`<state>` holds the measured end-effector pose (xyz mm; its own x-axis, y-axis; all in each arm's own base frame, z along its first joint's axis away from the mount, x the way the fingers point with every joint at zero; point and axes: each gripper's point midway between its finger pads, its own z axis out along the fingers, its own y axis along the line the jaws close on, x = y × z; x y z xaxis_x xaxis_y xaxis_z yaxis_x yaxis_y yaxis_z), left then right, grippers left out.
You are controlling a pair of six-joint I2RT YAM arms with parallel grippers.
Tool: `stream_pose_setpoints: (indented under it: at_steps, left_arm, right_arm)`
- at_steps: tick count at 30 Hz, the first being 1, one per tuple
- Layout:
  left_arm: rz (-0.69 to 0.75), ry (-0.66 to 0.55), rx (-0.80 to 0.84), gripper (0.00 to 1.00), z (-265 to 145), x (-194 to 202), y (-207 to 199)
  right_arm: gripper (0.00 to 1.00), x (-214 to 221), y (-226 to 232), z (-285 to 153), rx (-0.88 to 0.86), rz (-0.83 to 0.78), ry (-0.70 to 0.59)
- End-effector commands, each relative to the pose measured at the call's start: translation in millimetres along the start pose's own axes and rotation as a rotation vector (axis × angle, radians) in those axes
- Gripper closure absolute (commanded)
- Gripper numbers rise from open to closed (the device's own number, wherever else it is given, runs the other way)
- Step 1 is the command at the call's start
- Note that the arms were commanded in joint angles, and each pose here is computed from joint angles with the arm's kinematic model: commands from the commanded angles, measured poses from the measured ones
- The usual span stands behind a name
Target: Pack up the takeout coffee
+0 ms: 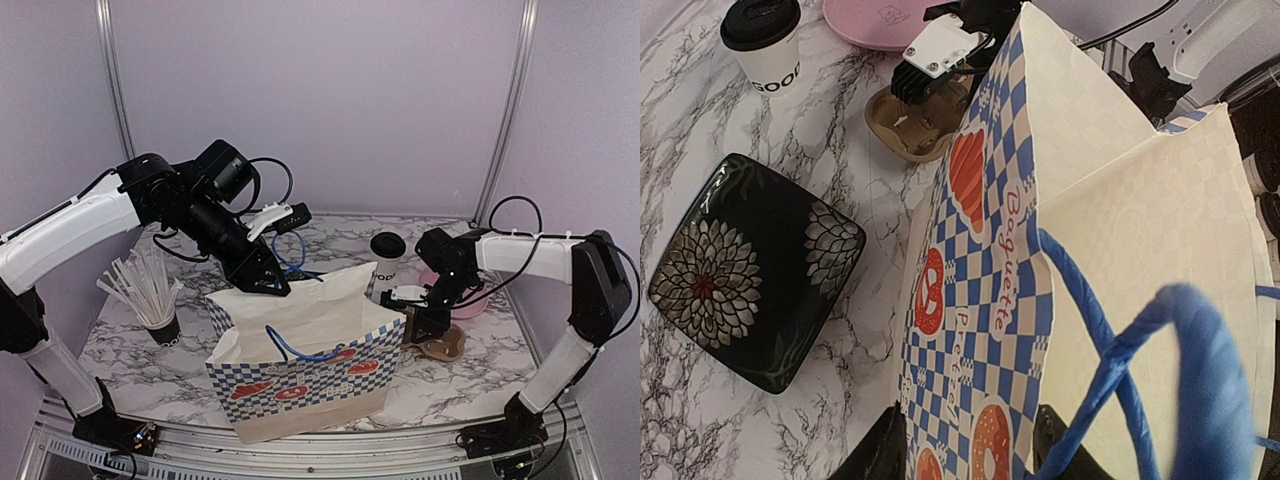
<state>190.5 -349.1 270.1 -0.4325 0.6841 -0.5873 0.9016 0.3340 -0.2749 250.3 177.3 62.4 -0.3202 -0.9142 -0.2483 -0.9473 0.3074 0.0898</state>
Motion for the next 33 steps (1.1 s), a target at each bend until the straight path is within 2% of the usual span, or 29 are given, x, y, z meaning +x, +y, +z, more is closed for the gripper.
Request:
stream_pose_setpoints:
  at_steps: [1,7,16,21,28,30,33]
  left_arm:
    - [0.004,0.009,-0.001,0.56,-5,6,-4]
    - [0.004,0.013,-0.005,0.56,-5,7,-3]
    - [0.003,0.003,0.006,0.57,-7,6,-6]
    - [0.008,-0.006,-0.001,0.57,-8,0,-5]
    - [0.009,0.0,0.002,0.63,-1,-5,-2]
    - [0.005,0.0,0.003,0.63,-1,-6,-2]
    - [0.001,-0.001,-0.003,0.63,-1,-6,-1]
  right_arm:
    - [0.51,2,-4,4,0.031,0.021,0.022]
    - [0.52,5,-4,5,0.036,0.031,0.026]
    - [0.64,0,-3,1,0.032,0.04,0.004]
    - [0.67,-14,-1,-23,0.042,0.025,-0.052]
    - [0.75,-41,-6,-68,0.085,-0.014,-0.164]
    - [0.75,-43,-5,-72,0.08,-0.014,-0.177]
    - [0.7,-29,1,-57,0.046,-0.004,-0.126]
